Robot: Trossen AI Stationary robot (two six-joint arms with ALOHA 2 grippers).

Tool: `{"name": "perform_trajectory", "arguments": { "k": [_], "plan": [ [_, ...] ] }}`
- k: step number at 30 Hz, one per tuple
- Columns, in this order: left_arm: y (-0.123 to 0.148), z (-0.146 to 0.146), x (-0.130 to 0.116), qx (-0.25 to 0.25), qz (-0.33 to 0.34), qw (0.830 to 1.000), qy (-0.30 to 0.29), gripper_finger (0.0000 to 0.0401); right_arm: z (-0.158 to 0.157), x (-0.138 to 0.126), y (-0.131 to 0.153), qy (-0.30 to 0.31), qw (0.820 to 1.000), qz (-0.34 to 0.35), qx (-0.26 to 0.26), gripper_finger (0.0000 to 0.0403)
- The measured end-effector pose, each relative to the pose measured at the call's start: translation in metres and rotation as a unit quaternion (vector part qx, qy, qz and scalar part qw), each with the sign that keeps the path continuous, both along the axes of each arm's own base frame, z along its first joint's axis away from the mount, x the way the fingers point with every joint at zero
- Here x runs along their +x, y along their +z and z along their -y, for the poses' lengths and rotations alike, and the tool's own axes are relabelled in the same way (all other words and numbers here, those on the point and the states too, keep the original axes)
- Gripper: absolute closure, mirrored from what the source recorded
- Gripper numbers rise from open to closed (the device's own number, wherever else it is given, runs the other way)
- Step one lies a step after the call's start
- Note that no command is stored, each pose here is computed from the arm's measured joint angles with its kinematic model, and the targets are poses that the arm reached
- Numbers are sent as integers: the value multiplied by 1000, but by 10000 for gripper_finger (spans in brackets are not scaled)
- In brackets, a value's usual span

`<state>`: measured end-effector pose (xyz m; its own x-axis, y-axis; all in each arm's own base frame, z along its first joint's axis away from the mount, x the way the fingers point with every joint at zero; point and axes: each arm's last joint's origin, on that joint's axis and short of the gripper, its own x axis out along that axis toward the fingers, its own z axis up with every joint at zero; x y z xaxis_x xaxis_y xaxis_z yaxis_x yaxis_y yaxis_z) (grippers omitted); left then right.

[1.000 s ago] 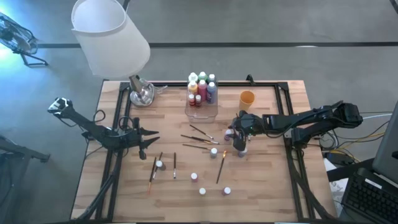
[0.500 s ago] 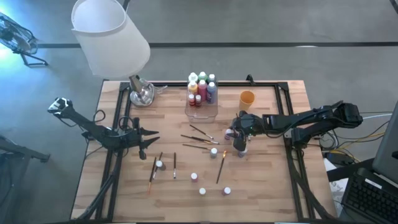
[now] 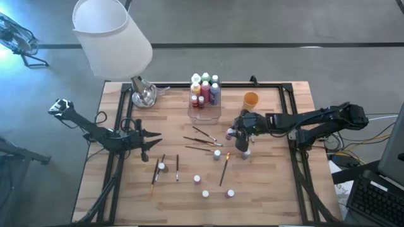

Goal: Pick & Place Paint Supplies
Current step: Put the small pink paint bottle into the bin

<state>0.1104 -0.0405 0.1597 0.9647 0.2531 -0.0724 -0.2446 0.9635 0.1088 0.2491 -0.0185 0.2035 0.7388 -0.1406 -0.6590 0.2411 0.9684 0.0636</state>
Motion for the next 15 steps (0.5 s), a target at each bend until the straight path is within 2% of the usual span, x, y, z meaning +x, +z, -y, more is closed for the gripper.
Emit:
{"name": "perform_trajectory", "arguments": {
  "k": [6, 10, 15],
  "plan": [
    [0, 0, 0, 0, 0, 1000, 0, 293, 1, 14, 40, 18, 999, 29, -26, 286],
    [0, 0, 0, 0, 0, 1000, 0, 293, 2, 23, 72, 25, 996, 72, -41, 277],
    [0, 0, 0, 0, 0, 1000, 0, 293, 5, 29, 108, 22, 991, 115, -60, 289]
  ]
}}
